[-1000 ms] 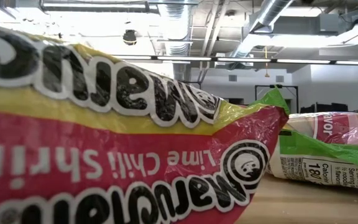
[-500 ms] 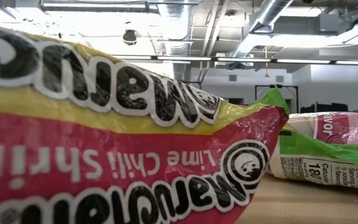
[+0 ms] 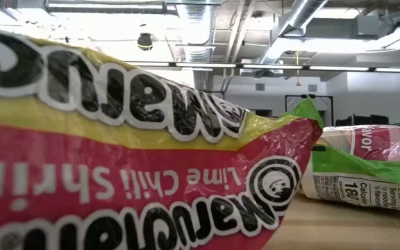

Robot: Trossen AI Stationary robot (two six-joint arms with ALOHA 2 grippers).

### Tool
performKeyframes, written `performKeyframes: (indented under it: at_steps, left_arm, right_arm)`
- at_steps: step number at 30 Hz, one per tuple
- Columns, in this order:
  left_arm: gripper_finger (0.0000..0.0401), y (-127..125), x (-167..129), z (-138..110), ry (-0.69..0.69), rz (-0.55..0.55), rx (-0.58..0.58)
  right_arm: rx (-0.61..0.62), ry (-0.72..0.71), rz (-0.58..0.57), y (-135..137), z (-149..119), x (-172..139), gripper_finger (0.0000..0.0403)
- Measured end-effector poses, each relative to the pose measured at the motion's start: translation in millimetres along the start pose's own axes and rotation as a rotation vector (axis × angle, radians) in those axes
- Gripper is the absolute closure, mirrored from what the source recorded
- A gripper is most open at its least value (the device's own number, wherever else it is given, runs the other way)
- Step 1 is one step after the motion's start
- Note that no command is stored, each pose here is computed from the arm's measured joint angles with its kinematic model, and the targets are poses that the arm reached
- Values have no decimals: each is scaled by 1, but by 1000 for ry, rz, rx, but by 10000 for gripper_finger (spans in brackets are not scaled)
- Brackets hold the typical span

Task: Pick & Place Food Item
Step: Put the green spoon into the white bin

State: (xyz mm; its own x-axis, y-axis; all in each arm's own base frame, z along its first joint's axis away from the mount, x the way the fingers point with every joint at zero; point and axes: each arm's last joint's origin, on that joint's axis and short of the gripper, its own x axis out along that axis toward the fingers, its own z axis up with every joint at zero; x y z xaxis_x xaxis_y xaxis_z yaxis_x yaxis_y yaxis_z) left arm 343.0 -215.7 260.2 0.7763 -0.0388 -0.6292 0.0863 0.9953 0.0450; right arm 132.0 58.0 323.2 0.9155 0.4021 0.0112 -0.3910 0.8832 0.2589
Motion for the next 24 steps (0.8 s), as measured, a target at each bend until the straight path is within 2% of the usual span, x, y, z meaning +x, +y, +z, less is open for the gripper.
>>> performKeyframes:
  at_steps: [7, 12, 16, 24]
  left_arm:
    - [142, -17, 22, -11, 118, 28, -19]
    - [142, -21, 41, -23, 295, 109, -15]
    - [142, -24, 54, -30, 376, 157, -27]
    - [150, -17, 55, -36, 441, 227, -121]
  right_arm:
    - [-7, -15, 55, 8, 1, 0, 188]
    - [-22, -32, 87, 12, 2, 0, 188]
    - [-26, -30, 98, 13, 2, -1, 188]
    - [-41, -31, 100, 14, 2, -1, 188]
